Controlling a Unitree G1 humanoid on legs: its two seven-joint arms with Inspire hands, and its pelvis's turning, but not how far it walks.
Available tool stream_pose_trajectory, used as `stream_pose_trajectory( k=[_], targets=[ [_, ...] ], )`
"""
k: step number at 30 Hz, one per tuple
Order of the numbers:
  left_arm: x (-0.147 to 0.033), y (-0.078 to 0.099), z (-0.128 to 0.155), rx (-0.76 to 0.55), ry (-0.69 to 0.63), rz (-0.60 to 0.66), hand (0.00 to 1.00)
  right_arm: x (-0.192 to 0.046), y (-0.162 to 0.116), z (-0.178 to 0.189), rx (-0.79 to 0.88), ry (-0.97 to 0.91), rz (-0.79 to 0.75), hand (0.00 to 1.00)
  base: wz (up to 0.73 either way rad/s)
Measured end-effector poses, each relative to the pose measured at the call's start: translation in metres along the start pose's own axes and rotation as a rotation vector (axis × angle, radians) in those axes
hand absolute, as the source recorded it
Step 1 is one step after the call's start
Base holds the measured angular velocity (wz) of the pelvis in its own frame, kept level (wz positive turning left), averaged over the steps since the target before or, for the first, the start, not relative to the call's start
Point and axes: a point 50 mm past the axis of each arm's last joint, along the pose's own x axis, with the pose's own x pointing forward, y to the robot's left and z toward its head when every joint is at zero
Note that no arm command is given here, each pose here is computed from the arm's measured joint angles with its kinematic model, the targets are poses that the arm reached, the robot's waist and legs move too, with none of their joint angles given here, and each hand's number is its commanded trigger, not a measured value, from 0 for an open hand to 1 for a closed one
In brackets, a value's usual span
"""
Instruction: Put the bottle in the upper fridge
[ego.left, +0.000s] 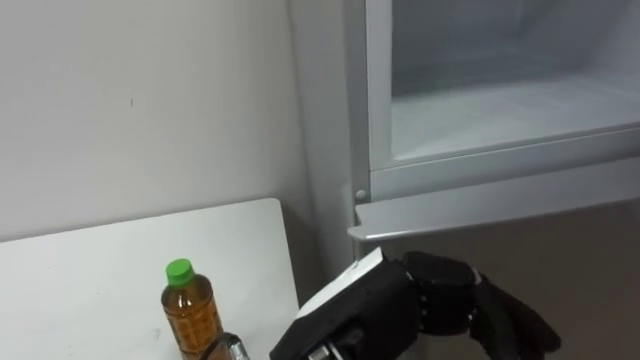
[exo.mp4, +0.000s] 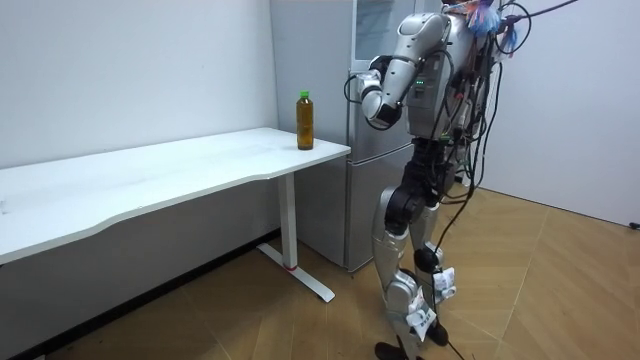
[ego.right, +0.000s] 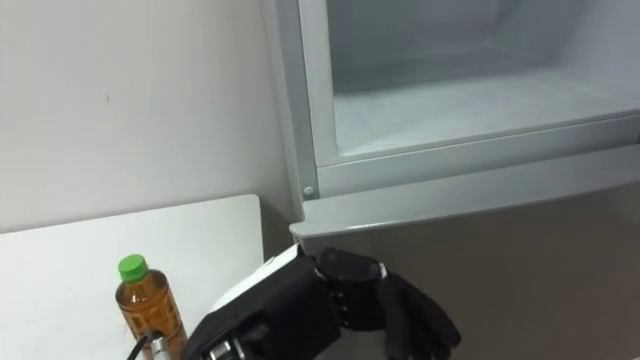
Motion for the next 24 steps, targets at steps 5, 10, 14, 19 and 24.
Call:
stream_pose_trajectory(
  k=[5, 10, 14, 19, 24],
  targets=[
    [0.0000, -0.0004, 0.0000, 0.000, 0.000, -0.007, 0.00, 0.0000, 0.0000, -0.0001, -0.001, 0.001, 0.000, 0.00, -0.01],
    [-0.0004, -0.0002, -0.0002, 0.001, 0.003, -0.009, 0.00, -0.0001, -0.0001, -0.0005, -0.001, 0.001, 0.000, 0.00, -0.02],
    [-0.0006, -0.0001, -0.0003, 0.002, 0.004, -0.009, 0.00, 0.0000, 0.0000, -0.0001, 0.007, -0.001, 0.000, 0.00, -0.07],
    [-0.0003, -0.0014, -0.0008, 0.000, 0.006, -0.022, 0.00, -0.0003, -0.0002, -0.0009, 0.031, -0.005, 0.004, 0.00, -0.14],
    [0.0008, -0.0016, -0.0038, -0.014, 0.010, -0.019, 0.00, 0.0000, 0.0010, -0.0001, 0.025, -0.009, 0.004, 0.00, -0.20]
  ],
)
